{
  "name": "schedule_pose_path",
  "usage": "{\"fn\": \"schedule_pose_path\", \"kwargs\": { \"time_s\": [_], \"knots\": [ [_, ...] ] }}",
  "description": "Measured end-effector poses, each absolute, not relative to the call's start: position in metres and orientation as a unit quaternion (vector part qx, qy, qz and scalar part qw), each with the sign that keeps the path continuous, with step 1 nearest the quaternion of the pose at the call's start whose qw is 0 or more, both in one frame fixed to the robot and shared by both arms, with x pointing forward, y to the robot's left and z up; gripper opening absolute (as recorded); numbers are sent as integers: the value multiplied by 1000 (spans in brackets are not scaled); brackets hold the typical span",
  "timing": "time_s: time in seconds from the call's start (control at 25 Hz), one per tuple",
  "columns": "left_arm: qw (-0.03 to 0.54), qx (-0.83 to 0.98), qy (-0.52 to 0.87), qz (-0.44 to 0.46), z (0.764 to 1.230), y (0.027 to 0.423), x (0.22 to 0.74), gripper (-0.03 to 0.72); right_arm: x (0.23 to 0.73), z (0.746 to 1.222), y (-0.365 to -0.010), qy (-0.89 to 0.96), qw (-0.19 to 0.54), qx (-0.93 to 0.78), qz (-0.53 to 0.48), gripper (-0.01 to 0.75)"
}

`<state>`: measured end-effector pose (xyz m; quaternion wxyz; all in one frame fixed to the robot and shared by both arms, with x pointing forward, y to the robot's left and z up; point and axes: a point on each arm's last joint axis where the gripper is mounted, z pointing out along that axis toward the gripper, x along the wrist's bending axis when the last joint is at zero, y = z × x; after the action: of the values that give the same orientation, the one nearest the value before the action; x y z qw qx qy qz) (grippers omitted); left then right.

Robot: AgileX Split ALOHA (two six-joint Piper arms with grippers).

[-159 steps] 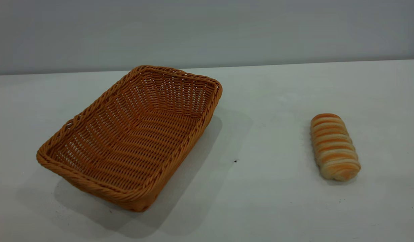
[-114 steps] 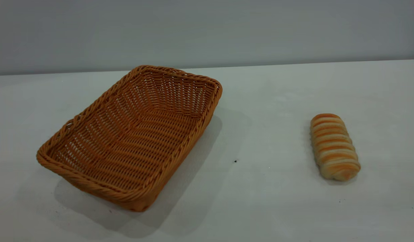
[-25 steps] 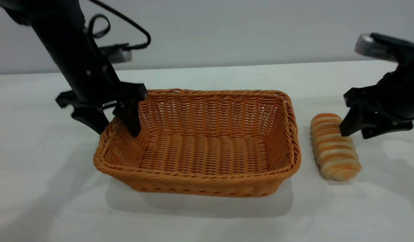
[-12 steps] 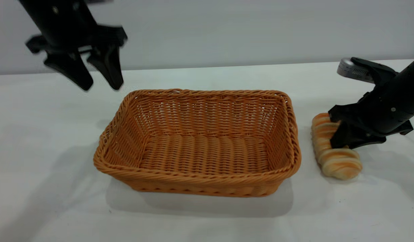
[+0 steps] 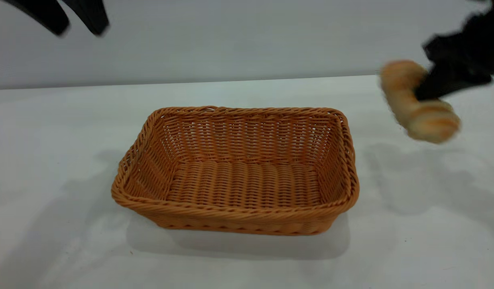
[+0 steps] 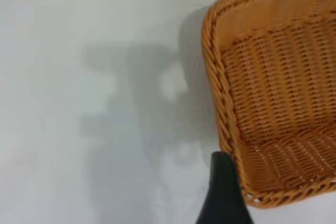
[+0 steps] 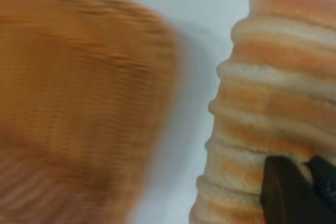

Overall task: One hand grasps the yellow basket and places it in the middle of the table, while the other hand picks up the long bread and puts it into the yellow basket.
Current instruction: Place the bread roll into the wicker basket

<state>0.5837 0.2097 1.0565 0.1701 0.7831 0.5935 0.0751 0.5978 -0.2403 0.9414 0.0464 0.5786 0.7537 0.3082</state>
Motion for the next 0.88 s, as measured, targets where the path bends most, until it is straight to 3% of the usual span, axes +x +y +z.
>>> {"fn": "schedule_pose_path", "kwargs": {
  "time_s": [0.28, 0.52, 0.68, 0.8, 0.88],
  "knots": [
    [184, 783, 589, 85, 1089, 215, 562, 584, 595, 925, -131, 798, -12, 501, 334, 32],
    [176, 784, 589, 78, 1091, 216, 557, 584, 608, 882, -92, 814, -48, 487, 314, 91],
    [172, 786, 590, 75, 1090, 216, 556, 584, 607, 877, -96, 811, -84, 492, 305, 299],
    [169, 786, 590, 73, 1090, 216, 556, 584, 605, 893, -100, 812, -108, 482, 313, 513],
    [166, 787, 590, 70, 1090, 216, 555, 584, 602, 913, -107, 814, -120, 469, 321, 602]
  ]
}}
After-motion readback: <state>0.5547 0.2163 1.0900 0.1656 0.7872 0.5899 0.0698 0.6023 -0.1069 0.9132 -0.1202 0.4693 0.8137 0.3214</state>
